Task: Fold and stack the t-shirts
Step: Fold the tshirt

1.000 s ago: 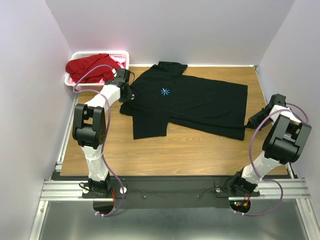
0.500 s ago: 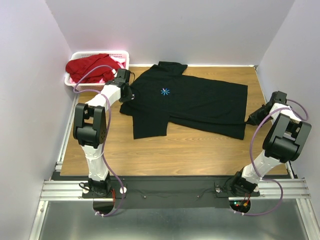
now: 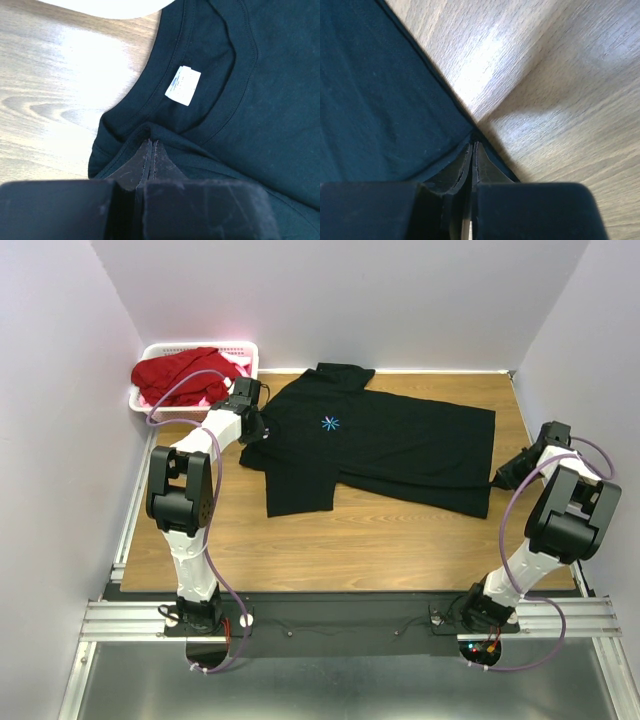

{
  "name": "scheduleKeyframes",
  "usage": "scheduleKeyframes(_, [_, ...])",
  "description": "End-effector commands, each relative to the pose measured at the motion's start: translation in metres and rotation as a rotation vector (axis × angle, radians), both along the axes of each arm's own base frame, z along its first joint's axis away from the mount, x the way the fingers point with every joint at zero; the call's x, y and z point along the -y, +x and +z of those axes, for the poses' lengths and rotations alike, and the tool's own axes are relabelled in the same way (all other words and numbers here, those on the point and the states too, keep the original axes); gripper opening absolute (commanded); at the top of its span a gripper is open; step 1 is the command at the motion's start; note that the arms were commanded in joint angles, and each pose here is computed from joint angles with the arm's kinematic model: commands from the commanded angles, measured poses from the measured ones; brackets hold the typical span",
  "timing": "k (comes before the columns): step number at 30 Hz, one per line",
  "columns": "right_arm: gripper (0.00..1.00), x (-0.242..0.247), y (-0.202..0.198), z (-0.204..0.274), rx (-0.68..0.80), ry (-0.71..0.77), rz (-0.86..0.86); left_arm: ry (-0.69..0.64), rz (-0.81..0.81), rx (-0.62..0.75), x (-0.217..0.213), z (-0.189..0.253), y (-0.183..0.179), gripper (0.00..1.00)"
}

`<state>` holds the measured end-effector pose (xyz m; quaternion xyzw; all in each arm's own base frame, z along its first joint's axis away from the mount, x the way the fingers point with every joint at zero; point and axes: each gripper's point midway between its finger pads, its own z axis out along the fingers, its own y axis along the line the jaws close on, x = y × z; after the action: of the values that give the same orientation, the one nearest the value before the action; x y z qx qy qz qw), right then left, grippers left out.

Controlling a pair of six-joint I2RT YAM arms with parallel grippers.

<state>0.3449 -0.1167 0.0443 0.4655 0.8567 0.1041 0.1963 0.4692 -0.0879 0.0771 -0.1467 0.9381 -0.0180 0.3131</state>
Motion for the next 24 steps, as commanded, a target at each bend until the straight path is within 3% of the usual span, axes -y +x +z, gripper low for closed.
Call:
scheduleKeyframes(1, [0.07,0.007,0.015,0.004,0.045,-0.047,0.016,0.022,0.026,0.056,-0.010,0.013,0.010,0.00])
scheduleKeyframes(3, [0.13,0.005,0.018,0.008,0.058,-0.053,0.047,0.020,0.020,0.062,-0.009,0.015,0.013,0.04])
scheduleKeyframes(5, [0.24,-0.003,0.025,0.022,0.100,-0.069,0.094,0.014,0.017,0.081,-0.008,0.023,0.016,0.17])
scheduleKeyframes(6, [0.37,-0.005,0.028,0.029,0.115,-0.091,0.109,0.011,0.018,0.097,-0.008,0.030,0.017,0.28])
scheduleKeyframes(7, [0.43,-0.009,0.031,0.035,0.126,-0.110,0.127,0.010,0.016,0.103,-0.007,0.033,0.018,0.28])
scheduleKeyframes(10, [0.62,-0.035,0.044,0.061,0.184,-0.187,0.239,0.012,0.016,0.134,-0.008,0.047,0.020,0.54])
scheduleKeyframes(13, [0.73,-0.070,0.057,0.091,0.256,-0.276,0.384,0.018,0.017,0.157,-0.010,0.062,0.020,0.70])
scheduleKeyframes(17, [0.74,-0.132,0.066,0.119,0.349,-0.359,0.628,0.026,0.019,0.180,-0.014,0.081,0.011,0.71])
scheduleKeyframes(24, [0.73,-0.277,0.049,0.119,0.454,-0.374,1.122,-0.018,-0.062,0.099,-0.002,0.062,-0.062,0.71])
